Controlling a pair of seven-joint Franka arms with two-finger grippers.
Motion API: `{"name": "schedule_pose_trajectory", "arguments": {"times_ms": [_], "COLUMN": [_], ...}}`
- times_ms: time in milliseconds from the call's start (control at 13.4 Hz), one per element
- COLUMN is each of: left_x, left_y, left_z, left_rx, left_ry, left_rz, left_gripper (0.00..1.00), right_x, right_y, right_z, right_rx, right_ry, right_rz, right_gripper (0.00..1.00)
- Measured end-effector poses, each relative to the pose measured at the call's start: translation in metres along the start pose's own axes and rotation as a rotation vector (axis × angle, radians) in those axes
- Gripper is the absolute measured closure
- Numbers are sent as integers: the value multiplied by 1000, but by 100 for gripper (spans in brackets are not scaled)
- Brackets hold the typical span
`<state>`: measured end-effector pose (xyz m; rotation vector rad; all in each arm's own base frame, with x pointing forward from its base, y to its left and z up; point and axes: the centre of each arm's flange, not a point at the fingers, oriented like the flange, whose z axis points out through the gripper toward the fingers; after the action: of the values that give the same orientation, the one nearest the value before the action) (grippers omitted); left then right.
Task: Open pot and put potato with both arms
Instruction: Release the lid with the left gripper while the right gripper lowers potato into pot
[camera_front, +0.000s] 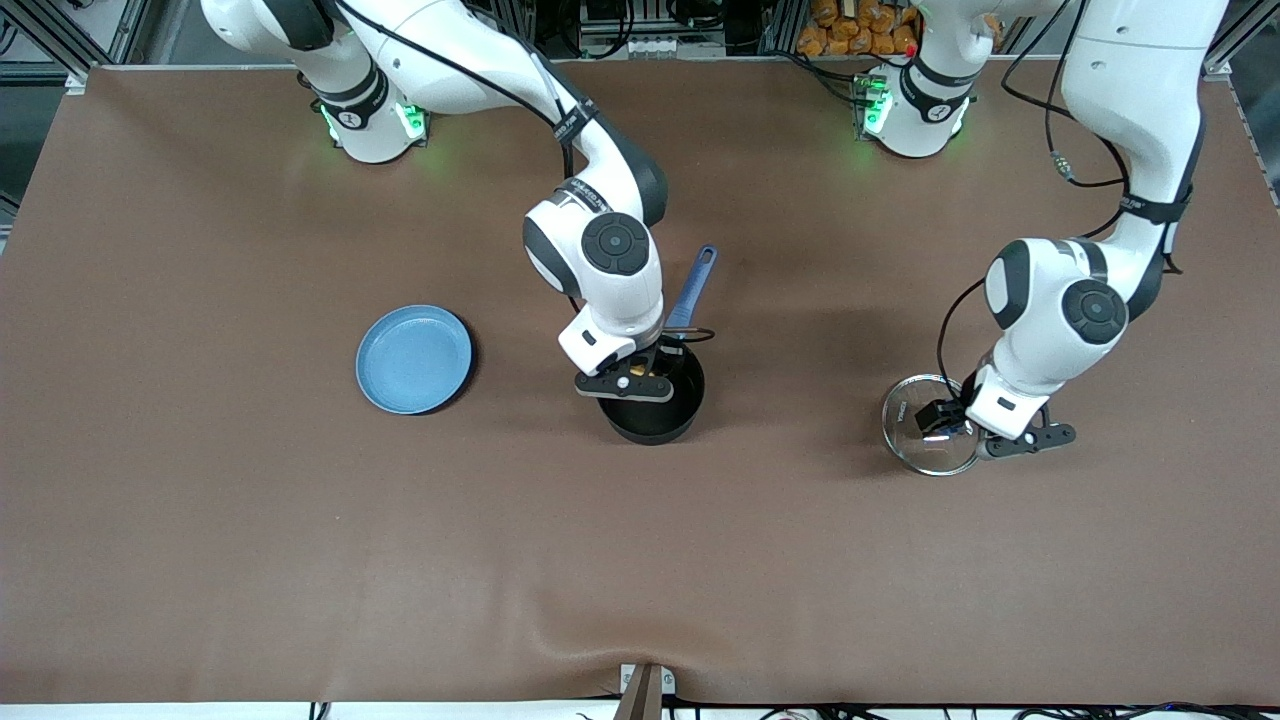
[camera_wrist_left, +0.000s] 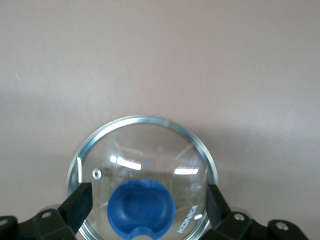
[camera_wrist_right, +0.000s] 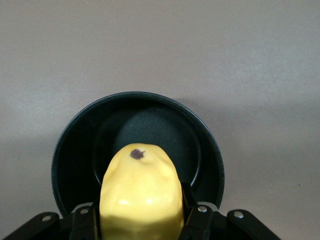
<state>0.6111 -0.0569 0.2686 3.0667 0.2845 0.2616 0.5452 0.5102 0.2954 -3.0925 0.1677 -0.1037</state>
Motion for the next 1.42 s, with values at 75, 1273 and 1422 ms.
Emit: {"name": "schedule_pose_trajectory", "arguments": {"times_ms": [75, 1273, 1422], "left_x": [9, 15, 12], "left_y": [2, 33, 32], "left_z": [-25, -358, -363], "left_rx": [-4, 41, 41], "left_ry": [16, -164, -164], "left_rz": [0, 48, 48], "left_gripper": [0, 0, 0], "right_x": [-1, -21, -21], "right_y": [0, -15, -15], "right_z": [5, 81, 81], "right_rx": [-5, 7, 7], "right_ry": [-4, 16, 17], "right_rz": [-1, -26, -25], "right_gripper": [42, 42, 42]}}
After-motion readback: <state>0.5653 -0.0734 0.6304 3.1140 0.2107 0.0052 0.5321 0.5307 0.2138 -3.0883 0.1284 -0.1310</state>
